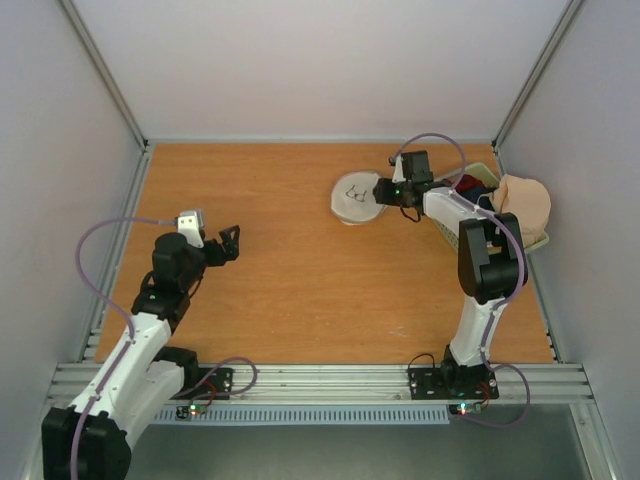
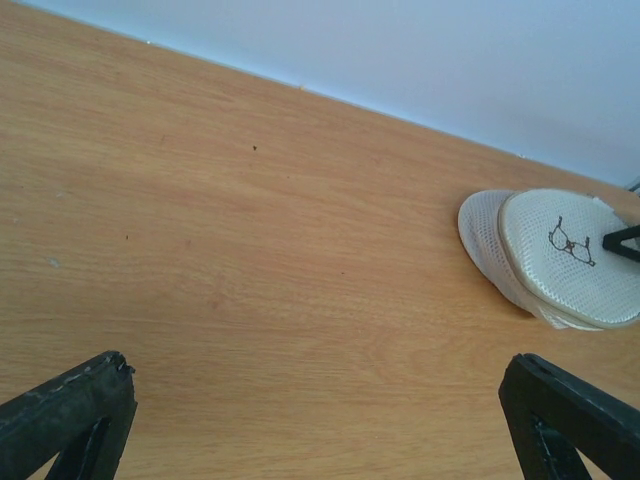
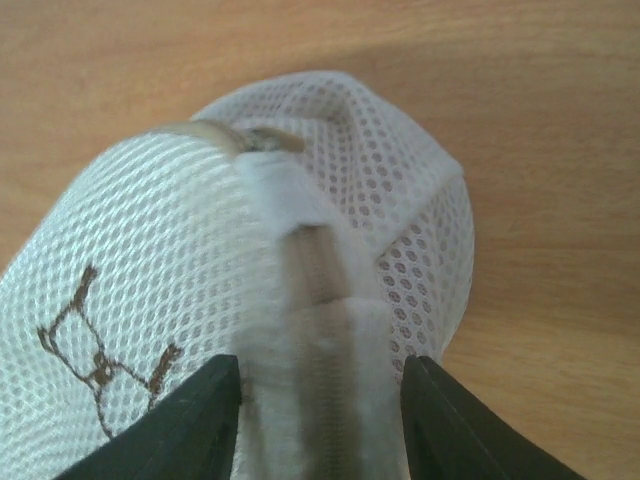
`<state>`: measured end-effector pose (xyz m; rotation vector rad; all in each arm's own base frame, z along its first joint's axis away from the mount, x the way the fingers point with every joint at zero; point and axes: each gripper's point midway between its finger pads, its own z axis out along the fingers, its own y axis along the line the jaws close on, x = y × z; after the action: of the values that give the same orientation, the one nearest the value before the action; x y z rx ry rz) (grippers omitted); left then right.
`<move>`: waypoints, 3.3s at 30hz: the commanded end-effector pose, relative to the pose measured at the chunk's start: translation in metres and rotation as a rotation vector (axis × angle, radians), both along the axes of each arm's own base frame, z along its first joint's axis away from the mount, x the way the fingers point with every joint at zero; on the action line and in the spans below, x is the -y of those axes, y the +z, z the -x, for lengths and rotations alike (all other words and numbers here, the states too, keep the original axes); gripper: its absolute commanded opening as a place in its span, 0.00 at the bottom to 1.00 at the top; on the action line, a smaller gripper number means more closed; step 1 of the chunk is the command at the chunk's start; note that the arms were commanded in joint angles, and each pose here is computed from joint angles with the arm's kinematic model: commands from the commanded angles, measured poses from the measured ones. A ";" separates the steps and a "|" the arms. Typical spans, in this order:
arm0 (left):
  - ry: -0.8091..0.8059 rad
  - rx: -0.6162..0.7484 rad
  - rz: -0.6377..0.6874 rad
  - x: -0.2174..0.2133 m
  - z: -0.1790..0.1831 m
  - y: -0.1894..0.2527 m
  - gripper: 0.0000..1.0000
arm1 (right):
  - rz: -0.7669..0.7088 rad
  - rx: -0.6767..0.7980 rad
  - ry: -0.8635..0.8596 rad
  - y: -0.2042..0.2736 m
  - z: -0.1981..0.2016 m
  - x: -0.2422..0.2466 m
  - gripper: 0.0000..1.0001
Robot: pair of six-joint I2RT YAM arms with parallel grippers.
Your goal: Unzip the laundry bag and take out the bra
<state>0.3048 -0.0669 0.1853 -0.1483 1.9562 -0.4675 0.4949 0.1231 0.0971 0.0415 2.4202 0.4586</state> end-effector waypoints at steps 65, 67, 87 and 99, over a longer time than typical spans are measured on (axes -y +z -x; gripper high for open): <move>-0.803 0.254 -0.265 0.120 0.083 0.078 0.01 | 0.164 0.883 1.005 0.227 0.226 -0.228 0.98; -0.705 0.300 -0.164 0.116 0.074 0.096 0.01 | -0.049 0.850 0.900 0.236 0.211 -0.201 0.98; -0.689 0.552 0.034 0.124 0.078 0.160 0.01 | -0.510 0.703 0.718 0.203 0.202 -0.169 0.99; -0.726 0.565 0.029 0.128 0.082 0.160 0.01 | -0.604 0.651 0.889 0.181 0.219 -0.193 0.47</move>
<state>0.2263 -0.1931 0.3266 0.6083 1.4914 -0.9024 0.2976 0.3056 0.2540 -0.7024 1.6303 1.2365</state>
